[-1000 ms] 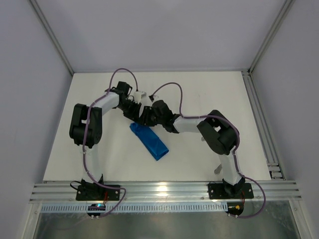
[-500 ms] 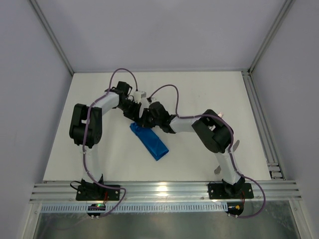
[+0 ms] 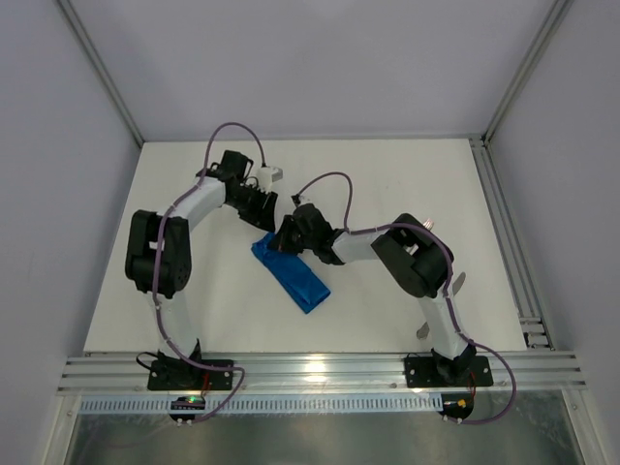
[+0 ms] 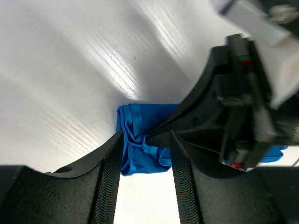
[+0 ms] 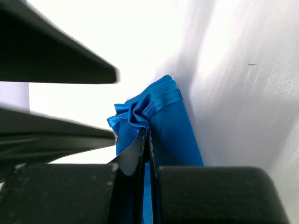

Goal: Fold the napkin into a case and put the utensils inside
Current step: Stuff the top corner of the smaller-rectangle-folded napkin into the folded napkin.

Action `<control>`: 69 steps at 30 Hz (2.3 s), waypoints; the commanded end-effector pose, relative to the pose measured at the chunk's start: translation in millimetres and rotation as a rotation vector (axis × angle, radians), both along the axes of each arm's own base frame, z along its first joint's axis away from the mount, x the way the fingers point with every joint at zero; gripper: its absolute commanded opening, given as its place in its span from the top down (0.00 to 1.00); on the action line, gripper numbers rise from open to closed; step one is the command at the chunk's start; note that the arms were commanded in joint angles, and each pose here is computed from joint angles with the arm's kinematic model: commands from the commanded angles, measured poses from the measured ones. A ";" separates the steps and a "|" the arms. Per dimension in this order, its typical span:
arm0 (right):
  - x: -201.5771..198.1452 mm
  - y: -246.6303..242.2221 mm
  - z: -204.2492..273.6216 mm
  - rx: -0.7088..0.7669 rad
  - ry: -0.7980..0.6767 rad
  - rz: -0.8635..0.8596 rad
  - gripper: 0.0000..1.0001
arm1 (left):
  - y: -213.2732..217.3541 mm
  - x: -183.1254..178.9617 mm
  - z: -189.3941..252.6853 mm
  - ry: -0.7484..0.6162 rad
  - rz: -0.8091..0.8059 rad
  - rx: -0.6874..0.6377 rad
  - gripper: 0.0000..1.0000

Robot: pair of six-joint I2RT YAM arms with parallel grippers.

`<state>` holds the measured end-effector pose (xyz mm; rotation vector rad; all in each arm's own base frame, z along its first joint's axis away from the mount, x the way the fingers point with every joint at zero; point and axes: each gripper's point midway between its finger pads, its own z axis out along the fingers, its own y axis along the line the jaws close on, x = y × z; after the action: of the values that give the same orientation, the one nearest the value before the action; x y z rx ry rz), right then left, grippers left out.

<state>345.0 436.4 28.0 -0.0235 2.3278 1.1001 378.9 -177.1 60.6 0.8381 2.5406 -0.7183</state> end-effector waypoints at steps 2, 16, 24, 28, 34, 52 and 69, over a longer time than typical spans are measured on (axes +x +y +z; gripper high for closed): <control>7.8 -5.6 -2.4 -0.003 -0.002 -0.055 0.96 | -5.9 10.9 67.3 -0.182 0.011 -0.074 0.53; 4.7 -8.6 -0.2 0.018 0.004 -0.070 0.96 | 58.4 -81.8 -11.1 0.084 -0.049 0.226 0.80; 2.7 -8.2 3.7 0.043 0.007 -0.072 0.96 | 50.3 -40.8 -34.6 0.026 0.013 0.219 0.81; 4.5 -8.8 5.6 0.058 0.014 -0.096 0.96 | 42.7 -16.7 -39.7 0.002 0.038 0.200 0.81; 15.5 -4.1 5.6 0.069 0.026 -0.140 0.96 | 40.4 14.1 -47.2 -0.030 0.050 0.220 0.80; 23.5 0.8 5.3 0.079 0.035 -0.185 0.96 | 28.7 -17.1 -2.5 -0.146 -0.092 0.309 0.62; 22.2 0.6 5.0 0.076 0.029 -0.175 0.96 | 26.7 -11.3 -35.6 -0.118 -0.104 0.358 0.64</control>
<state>363.7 433.2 29.6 0.2247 2.2920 1.1032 361.8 -144.6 27.9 1.0906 2.5971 -0.2180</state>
